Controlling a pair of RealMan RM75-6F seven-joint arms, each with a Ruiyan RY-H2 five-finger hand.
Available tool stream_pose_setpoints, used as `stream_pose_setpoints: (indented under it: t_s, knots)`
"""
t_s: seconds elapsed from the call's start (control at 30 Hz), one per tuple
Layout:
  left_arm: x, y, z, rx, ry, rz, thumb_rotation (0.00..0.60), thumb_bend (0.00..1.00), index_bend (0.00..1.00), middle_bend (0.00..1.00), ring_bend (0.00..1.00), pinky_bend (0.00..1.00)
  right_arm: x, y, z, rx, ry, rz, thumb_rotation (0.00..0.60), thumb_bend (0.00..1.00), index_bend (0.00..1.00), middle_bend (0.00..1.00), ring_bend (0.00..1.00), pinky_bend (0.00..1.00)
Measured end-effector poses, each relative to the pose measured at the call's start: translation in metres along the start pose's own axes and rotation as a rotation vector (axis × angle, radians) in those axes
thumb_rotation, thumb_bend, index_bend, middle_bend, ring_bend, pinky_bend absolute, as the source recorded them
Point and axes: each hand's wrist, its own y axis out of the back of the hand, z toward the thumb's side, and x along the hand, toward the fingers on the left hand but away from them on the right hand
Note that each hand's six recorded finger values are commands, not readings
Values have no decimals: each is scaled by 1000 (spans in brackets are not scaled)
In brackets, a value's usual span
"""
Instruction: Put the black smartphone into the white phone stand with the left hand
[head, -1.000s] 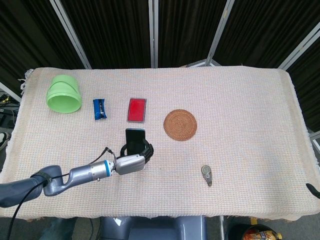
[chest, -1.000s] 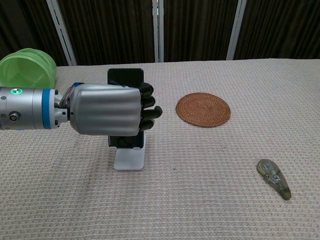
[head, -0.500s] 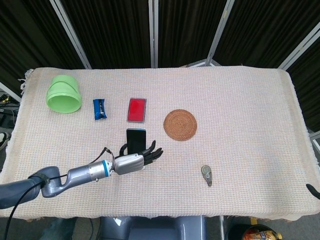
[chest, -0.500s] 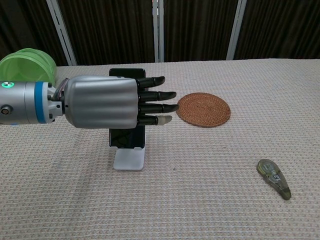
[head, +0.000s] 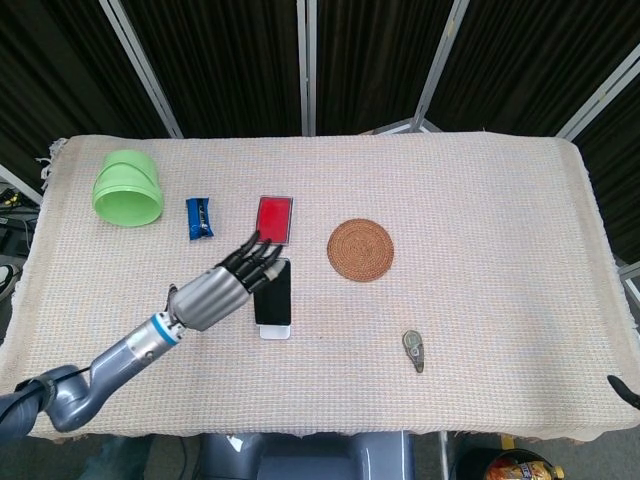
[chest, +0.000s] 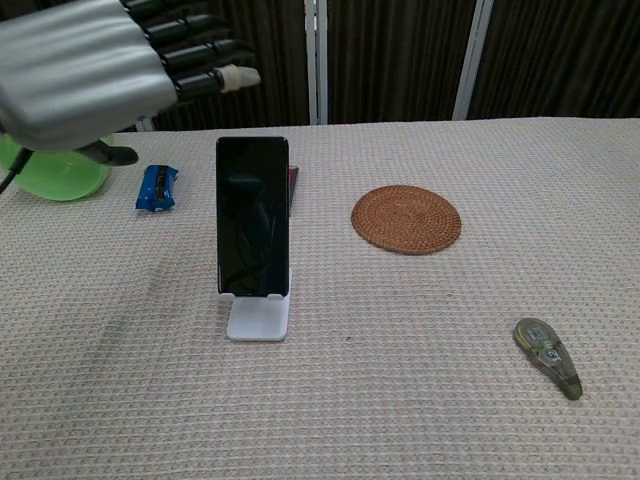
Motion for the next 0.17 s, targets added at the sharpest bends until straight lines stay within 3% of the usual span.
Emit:
stream_pose_setpoints:
  t_s: [0.17]
  knots:
    - [-51, -6, -27, -268, 237, -177, 600, 0, 0, 0, 0, 0, 0, -2, 3, 8, 10, 5, 600, 0, 0, 0, 0, 0]
